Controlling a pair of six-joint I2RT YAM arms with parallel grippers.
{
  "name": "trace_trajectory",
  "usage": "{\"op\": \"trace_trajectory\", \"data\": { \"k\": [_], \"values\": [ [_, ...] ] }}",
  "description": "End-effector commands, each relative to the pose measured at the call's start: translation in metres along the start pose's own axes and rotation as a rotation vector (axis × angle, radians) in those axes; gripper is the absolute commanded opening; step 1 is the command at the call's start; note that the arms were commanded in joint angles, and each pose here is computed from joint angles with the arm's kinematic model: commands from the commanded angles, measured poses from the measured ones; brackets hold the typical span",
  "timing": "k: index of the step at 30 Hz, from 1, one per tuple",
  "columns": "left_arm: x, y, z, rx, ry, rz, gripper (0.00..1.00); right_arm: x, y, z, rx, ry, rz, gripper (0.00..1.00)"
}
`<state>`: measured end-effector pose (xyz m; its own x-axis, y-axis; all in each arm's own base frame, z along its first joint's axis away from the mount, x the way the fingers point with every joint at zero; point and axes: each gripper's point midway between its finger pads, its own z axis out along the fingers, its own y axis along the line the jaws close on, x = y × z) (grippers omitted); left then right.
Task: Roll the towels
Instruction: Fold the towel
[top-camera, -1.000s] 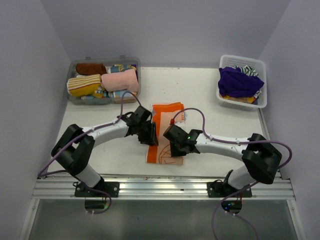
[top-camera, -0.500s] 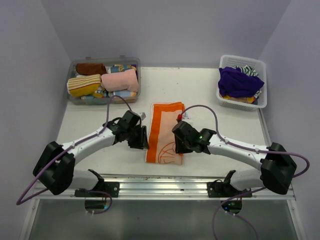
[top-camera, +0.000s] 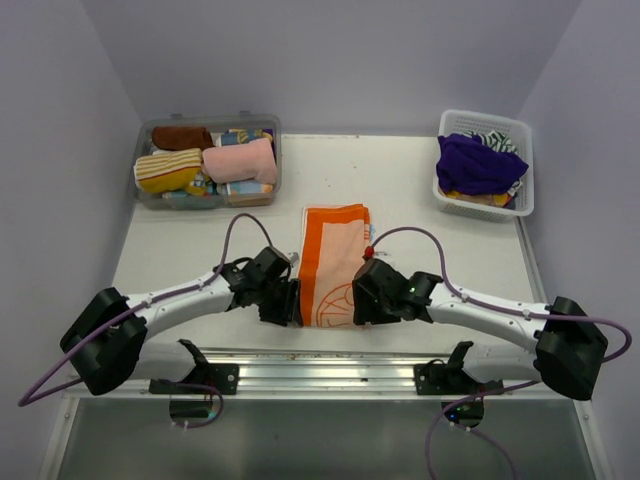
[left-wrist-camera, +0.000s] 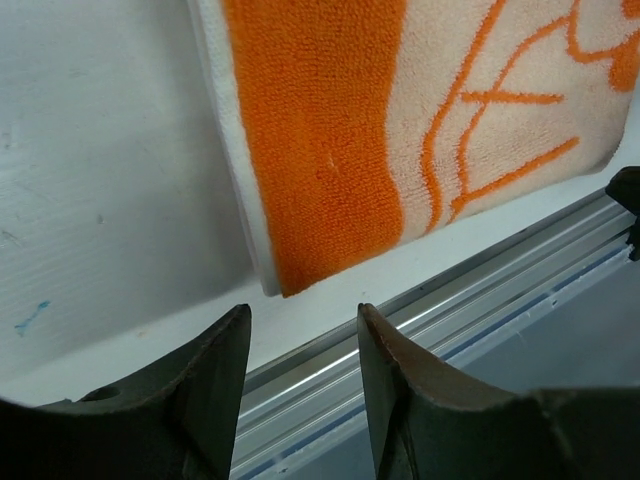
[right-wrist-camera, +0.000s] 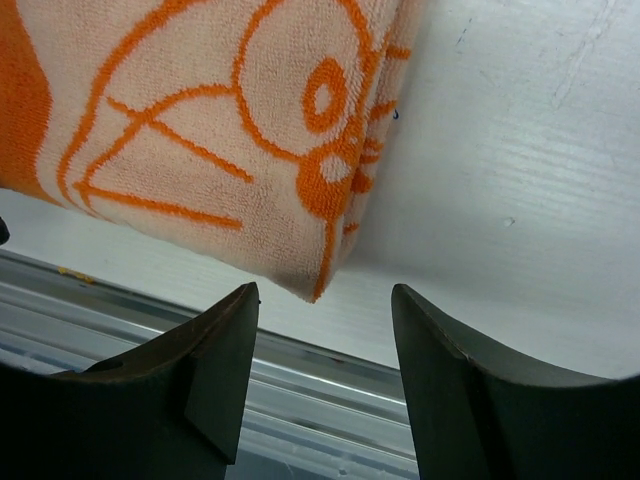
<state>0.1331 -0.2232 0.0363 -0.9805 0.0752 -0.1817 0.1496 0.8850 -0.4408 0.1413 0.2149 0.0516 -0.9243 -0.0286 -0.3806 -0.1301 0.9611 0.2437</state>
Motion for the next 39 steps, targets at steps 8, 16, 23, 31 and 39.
{"op": "trace_trajectory", "data": {
  "k": [8,16,23,31,39],
  "values": [
    [-0.001,-0.006,0.015,0.028,-0.011,-0.009,0.5,0.013,0.005,0.008,-0.044,0.02,0.009,0.58],
    [0.002,-0.003,0.021,0.038,-0.014,-0.016,0.47,0.005,-0.023,-0.003,0.041,-0.08,0.083,0.56],
    [0.001,0.001,0.025,0.021,-0.024,-0.028,0.37,-0.01,-0.061,-0.018,0.037,-0.121,0.191,0.56],
    [0.0,0.002,0.025,0.018,-0.034,-0.036,0.07,-0.003,-0.003,-0.012,-0.095,-0.075,-0.006,0.54],
    [-0.003,-0.003,0.022,0.025,-0.035,-0.039,0.0,0.012,0.021,0.007,-0.087,-0.041,-0.077,0.53]
  ]
}}
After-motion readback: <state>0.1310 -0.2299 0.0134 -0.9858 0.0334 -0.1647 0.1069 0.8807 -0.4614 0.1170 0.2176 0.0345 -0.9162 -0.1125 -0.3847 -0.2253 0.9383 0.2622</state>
